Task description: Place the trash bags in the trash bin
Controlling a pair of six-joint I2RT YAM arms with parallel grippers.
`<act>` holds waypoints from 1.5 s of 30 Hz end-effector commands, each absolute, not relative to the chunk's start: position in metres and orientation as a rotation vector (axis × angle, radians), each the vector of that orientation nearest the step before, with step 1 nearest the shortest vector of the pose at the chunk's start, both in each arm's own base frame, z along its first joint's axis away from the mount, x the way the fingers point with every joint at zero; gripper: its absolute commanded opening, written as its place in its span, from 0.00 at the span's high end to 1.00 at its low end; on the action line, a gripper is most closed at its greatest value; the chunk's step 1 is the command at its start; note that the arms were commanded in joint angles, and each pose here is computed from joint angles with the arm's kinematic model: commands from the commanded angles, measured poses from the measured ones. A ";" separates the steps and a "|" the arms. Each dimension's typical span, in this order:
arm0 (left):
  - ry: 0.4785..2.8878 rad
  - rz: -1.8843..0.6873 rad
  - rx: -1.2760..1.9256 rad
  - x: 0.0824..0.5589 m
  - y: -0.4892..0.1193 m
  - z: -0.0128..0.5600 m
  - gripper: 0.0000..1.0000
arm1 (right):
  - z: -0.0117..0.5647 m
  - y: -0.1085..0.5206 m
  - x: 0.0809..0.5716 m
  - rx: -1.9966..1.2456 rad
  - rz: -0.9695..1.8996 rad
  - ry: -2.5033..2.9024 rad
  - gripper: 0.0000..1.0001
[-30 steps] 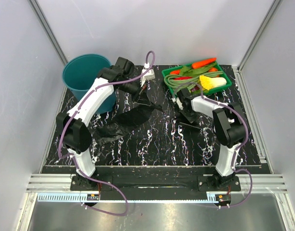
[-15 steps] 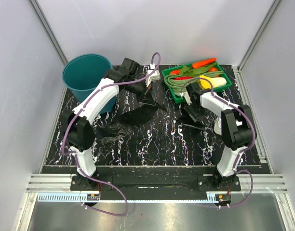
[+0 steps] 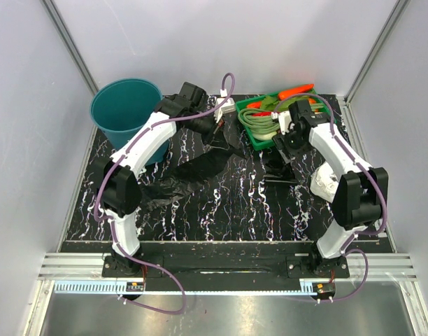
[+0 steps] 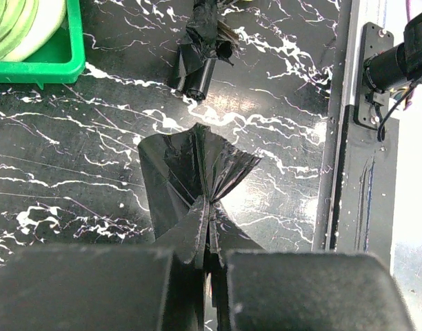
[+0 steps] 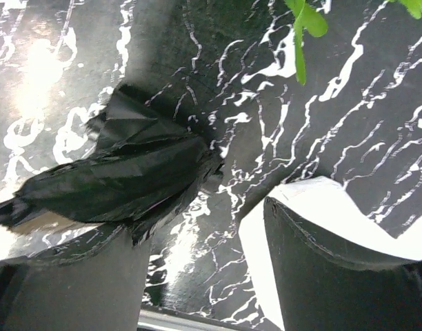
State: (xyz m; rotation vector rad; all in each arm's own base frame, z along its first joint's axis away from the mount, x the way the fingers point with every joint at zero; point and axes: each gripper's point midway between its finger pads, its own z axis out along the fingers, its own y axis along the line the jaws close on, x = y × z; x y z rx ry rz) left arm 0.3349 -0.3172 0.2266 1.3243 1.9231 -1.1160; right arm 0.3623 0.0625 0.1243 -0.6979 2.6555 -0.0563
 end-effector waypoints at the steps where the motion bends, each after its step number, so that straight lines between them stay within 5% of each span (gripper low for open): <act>1: 1.844 -1.118 1.305 0.343 -0.329 0.250 1.00 | 0.169 0.090 0.347 -0.748 0.231 2.548 0.31; 10: 1.803 -1.146 1.280 0.342 -0.338 0.273 1.00 | 0.219 0.152 0.321 -0.888 0.728 2.331 0.28; 15: 1.790 -1.194 1.281 0.337 -0.344 0.278 1.00 | 0.223 0.179 0.324 -0.916 0.957 2.259 0.17; 31: 1.797 -1.282 1.327 0.320 -0.362 0.264 1.00 | 0.192 0.222 0.361 -1.052 0.868 2.153 0.11; 33: 1.792 -1.294 1.334 0.318 -0.363 0.264 1.00 | 0.192 0.224 0.364 -1.055 0.870 2.144 0.24; 37: 1.788 -1.310 1.341 0.315 -0.363 0.262 1.00 | 0.187 0.219 0.370 -1.021 0.811 2.155 0.69; 40: 1.785 -1.304 1.344 0.315 -0.363 0.261 0.86 | 0.185 0.214 0.369 -1.010 0.778 2.172 0.98; 45: 1.811 -1.217 1.351 0.320 -0.351 0.252 0.56 | 0.177 0.198 0.362 -0.981 0.688 2.242 1.00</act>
